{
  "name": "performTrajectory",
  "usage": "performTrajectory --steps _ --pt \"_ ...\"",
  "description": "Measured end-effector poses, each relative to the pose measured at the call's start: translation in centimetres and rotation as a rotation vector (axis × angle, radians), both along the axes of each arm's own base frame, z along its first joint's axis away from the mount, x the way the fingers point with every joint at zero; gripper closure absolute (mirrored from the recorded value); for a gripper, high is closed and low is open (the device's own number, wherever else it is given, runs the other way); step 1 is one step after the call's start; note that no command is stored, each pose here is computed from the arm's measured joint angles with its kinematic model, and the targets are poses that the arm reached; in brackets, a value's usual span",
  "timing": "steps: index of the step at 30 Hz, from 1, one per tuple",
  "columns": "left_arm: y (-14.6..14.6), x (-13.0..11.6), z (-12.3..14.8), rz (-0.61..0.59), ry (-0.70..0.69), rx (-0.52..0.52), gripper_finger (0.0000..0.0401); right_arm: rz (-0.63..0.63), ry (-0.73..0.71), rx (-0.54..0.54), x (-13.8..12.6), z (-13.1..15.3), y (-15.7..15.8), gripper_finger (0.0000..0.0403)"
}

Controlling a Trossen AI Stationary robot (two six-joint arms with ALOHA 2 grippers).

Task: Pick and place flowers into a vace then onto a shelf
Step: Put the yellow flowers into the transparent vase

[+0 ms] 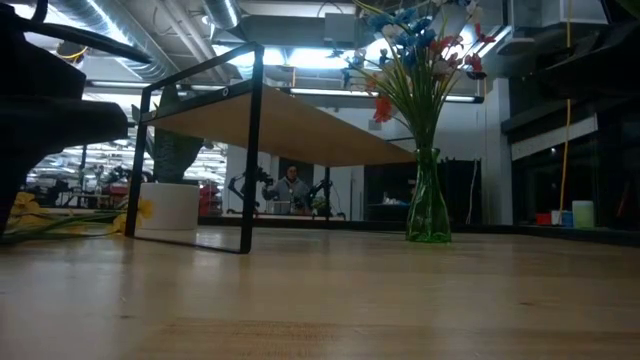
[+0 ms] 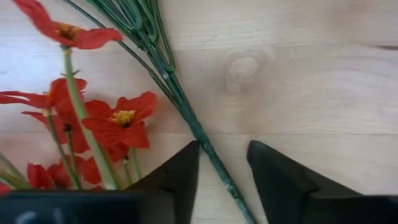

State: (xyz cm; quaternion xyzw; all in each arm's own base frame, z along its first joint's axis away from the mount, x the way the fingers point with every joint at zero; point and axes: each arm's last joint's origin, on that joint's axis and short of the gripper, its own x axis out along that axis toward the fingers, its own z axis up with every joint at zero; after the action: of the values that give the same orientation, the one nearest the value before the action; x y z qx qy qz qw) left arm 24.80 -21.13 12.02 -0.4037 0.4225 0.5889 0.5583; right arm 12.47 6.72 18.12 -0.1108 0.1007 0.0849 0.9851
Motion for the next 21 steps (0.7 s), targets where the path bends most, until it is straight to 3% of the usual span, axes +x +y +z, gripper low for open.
performTrajectory --steps 8,21 --pt "-0.3 0.0 -0.1 -0.021 -0.011 -0.022 0.0389 0.001 0.001 0.003 0.0 0.0 0.0 0.0402" --pt "-1.9 0.0 2.5 -0.043 0.067 0.027 0.0397 -0.002 0.010 0.015 0.0 -0.1 0.0 0.0402"
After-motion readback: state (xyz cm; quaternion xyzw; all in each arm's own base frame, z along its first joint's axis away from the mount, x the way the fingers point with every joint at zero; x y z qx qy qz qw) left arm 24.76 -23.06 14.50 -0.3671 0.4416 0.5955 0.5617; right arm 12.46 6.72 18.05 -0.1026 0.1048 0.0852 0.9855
